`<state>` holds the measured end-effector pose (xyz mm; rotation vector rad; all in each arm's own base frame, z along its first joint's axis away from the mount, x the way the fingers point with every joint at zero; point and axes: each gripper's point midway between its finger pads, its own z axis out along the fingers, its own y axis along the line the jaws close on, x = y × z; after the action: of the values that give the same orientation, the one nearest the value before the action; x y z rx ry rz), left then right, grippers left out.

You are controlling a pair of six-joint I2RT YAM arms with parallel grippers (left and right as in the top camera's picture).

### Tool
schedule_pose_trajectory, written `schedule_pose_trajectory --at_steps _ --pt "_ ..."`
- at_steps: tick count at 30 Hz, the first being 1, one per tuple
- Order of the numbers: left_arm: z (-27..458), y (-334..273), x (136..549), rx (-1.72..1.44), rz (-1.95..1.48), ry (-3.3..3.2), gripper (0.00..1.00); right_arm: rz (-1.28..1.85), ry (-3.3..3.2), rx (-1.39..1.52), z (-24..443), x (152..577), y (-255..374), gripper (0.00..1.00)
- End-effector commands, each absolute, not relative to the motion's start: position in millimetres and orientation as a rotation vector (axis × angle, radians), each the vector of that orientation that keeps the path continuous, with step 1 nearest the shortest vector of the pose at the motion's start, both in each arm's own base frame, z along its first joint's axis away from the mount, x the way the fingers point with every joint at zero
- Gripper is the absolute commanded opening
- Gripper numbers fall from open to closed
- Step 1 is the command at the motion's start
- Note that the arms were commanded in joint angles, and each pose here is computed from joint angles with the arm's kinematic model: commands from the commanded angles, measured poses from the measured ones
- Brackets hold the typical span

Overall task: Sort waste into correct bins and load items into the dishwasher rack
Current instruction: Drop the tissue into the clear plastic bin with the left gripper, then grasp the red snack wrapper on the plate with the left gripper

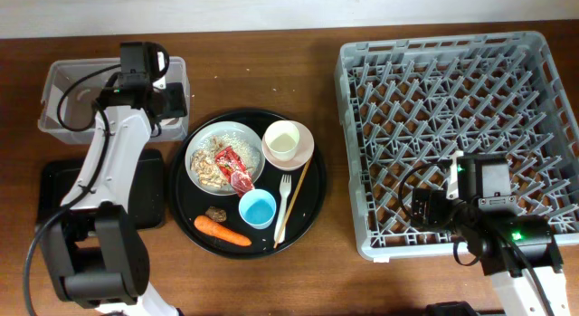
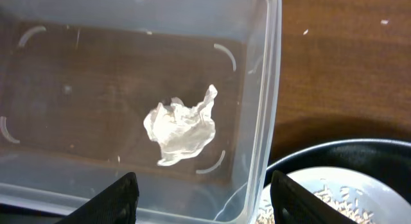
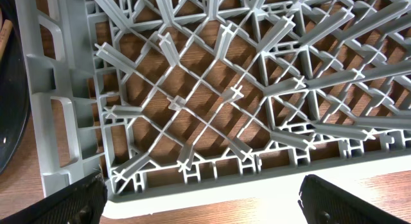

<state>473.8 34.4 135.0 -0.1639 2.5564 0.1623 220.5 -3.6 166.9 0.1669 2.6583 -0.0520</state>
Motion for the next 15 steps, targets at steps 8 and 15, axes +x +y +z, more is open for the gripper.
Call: schedule_pose_trajectory --at_steps 8,15 --pt "79 -88 318 -0.358 -0.297 3.167 0.64 -0.070 2.638 0.180 173 223 -6 0.99" --pt "38 -107 327 -0.516 -0.488 3.070 0.49 -0.071 2.642 0.180 173 222 -6 0.99"
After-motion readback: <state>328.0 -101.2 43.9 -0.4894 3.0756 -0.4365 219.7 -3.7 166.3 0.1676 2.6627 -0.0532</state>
